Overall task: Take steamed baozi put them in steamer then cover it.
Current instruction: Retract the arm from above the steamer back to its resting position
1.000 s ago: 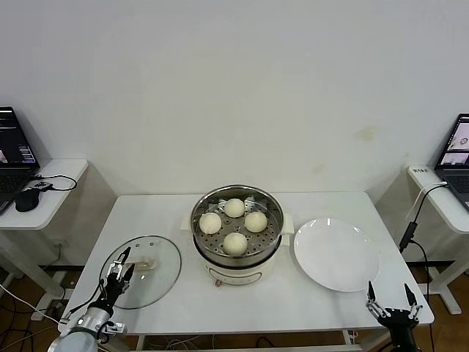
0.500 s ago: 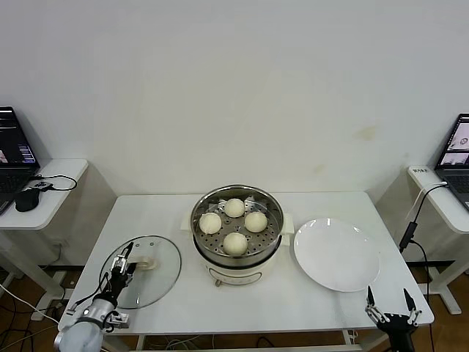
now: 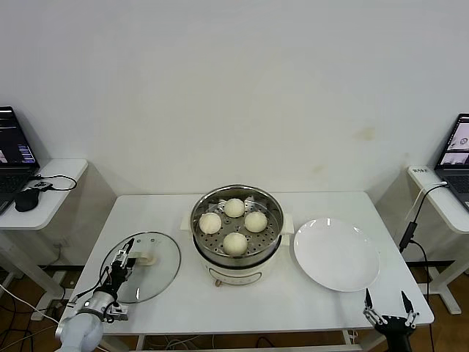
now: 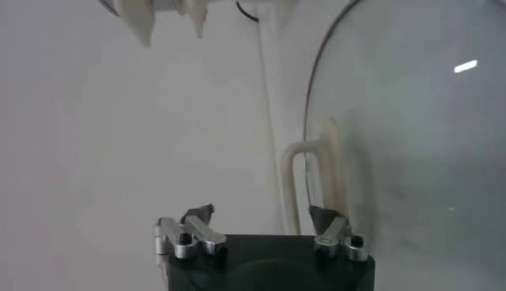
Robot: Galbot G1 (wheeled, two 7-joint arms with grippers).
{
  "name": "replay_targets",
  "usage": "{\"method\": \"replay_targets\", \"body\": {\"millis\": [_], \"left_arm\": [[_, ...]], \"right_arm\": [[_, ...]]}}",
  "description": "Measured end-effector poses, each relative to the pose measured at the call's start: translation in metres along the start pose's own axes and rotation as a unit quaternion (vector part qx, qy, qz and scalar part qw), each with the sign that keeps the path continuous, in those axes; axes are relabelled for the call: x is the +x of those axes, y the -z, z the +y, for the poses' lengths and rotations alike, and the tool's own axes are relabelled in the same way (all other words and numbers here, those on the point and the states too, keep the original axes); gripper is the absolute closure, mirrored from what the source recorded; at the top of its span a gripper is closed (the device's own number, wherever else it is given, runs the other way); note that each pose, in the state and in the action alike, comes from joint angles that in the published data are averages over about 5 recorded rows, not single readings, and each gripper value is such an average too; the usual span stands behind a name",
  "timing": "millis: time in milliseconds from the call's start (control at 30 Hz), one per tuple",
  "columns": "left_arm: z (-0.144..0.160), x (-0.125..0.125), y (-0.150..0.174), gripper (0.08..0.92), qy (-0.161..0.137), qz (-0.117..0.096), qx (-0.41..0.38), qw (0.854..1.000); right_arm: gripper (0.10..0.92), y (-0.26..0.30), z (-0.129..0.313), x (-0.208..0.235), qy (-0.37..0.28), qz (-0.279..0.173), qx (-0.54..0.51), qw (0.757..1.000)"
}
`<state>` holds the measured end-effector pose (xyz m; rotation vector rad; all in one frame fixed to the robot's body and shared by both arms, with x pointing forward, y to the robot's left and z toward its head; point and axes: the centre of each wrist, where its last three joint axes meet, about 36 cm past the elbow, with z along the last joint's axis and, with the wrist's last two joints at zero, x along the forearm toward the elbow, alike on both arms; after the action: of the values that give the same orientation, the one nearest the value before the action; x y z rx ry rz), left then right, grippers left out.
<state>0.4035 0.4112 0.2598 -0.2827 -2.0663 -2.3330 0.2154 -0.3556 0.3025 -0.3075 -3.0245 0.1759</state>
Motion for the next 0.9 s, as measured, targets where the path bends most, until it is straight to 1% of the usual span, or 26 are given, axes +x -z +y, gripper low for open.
{"method": "replay_targets", "body": {"millis": [100,167,267,533,600,733,900], "left_arm": [[0.001,-0.001,0.0,0.39,-0.003,-0.001,0.001,1.0],[0.003,-0.003,0.001,0.423,-0.004,-0.002,0.002,1.0],[0.004,-0.006,0.002,0.437,-0.006,-0.003,0.004,1.0],[0.0,-0.013,0.003,0.441,-0.011,-0.001,0.009,1.0],[-0.002,-0.014,0.002,0.46,-0.011,0.001,0.011,1.0],[-0.007,-0.013,0.0,0.556,-0.015,0.005,0.015,1.0],[-0.01,-0.012,0.0,0.704,-0.017,0.008,0.019,1.0]], "right_arm": [[0.2,0.0,0.0,0.001,0.001,0.001,0.001,1.0],[0.2,-0.001,0.001,0.001,0.001,0.002,0.001,1.0],[0.199,-0.002,0.002,0.002,0.002,0.004,0.001,1.0],[0.199,-0.004,0.0,0.004,0.003,0.007,0.002,1.0],[0.199,-0.004,0.0,0.005,0.003,0.008,0.003,1.0],[0.2,-0.005,0.0,0.005,0.004,0.008,0.003,1.0],[0.199,-0.005,0.001,0.005,0.007,0.009,0.003,1.0]]}}
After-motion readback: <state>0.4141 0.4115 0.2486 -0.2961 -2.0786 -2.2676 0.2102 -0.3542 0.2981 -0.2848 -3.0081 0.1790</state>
